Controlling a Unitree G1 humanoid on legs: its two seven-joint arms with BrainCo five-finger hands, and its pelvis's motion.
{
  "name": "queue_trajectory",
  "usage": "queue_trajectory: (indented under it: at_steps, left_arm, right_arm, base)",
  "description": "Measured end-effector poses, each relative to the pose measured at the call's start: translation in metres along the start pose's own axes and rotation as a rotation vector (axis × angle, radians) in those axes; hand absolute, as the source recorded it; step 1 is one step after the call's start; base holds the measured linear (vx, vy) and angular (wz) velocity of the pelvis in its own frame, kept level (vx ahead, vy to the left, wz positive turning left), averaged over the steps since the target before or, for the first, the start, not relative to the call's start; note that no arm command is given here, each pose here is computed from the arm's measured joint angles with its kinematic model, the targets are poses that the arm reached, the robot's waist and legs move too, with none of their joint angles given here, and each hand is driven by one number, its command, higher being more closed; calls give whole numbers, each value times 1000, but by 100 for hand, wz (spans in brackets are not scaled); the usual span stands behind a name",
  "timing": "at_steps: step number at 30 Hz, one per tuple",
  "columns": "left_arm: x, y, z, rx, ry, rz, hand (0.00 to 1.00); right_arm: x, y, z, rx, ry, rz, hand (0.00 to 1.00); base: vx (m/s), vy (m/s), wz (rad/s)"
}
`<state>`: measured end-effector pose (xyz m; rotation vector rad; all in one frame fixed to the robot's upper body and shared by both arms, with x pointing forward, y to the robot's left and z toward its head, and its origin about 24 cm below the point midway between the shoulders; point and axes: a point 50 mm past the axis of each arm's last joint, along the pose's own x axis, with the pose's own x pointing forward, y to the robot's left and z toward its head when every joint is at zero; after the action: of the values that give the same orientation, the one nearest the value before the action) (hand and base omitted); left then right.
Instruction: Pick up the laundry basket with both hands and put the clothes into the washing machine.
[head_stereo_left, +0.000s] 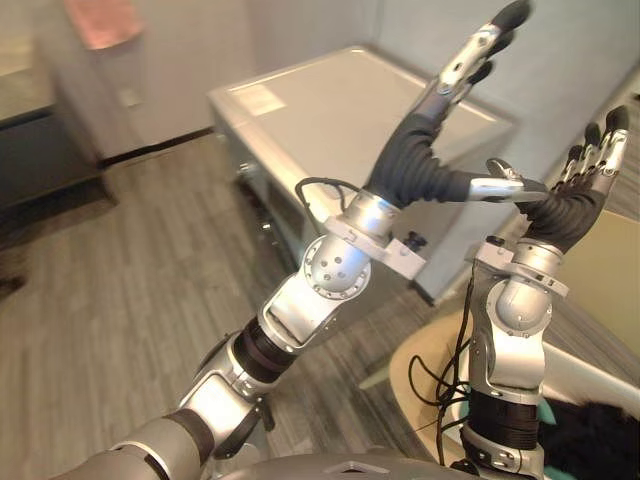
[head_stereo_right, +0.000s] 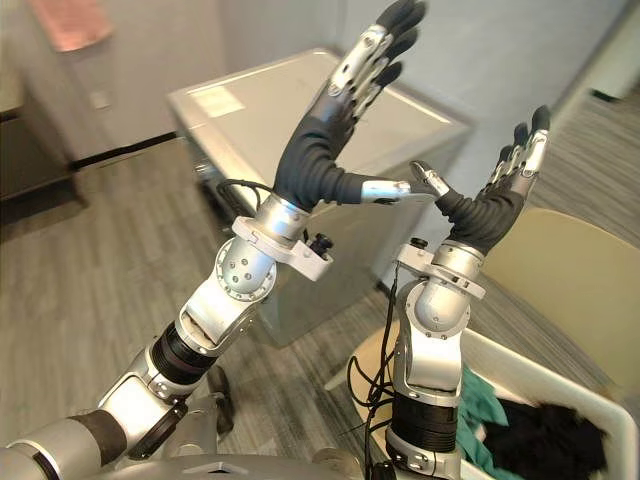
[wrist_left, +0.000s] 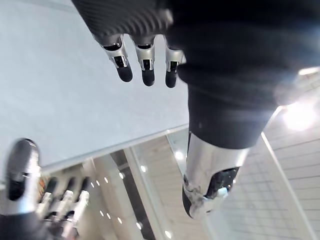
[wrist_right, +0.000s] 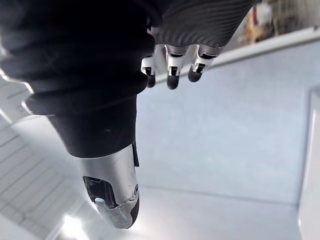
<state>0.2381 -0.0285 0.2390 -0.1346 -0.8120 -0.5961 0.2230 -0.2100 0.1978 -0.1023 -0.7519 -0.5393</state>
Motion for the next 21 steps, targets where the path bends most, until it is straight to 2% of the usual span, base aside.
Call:
queue_trajectory:
  at_steps: [1,4,7,12,16,19,21]
  left_arm:
    - [-8,5,-8,11,41,27,0]
    - [-23,27,-20,98,102,48,0]
    - [-32,29,-26,110,133,63,0]
    - [-56,40,-40,121,231,82,0]
    - [-83,49,-52,72,334,124,0]
    - [-102,41,-72,43,455,61,0]
    - [-118,43,-80,37,527,75,0]
  right_arm:
    - [-2,-2,1,-30,-13,44,0]
    - [-11,15,1,15,-3,120,0]
    - [-16,22,3,31,-21,192,0]
    - [-18,19,-1,7,-4,238,0]
    - [-34,3,-17,-65,103,262,0]
    - [-53,-19,-37,-182,248,254,0]
    - [-63,-24,-49,-201,331,258,0]
  base:
    - [-152,-114,209]
    - [-192,-78,178]
    - [-19,83,110]
    - [45,306,96]
    - [123,377,88]
    - [157,255,106]
    - [149,107,67]
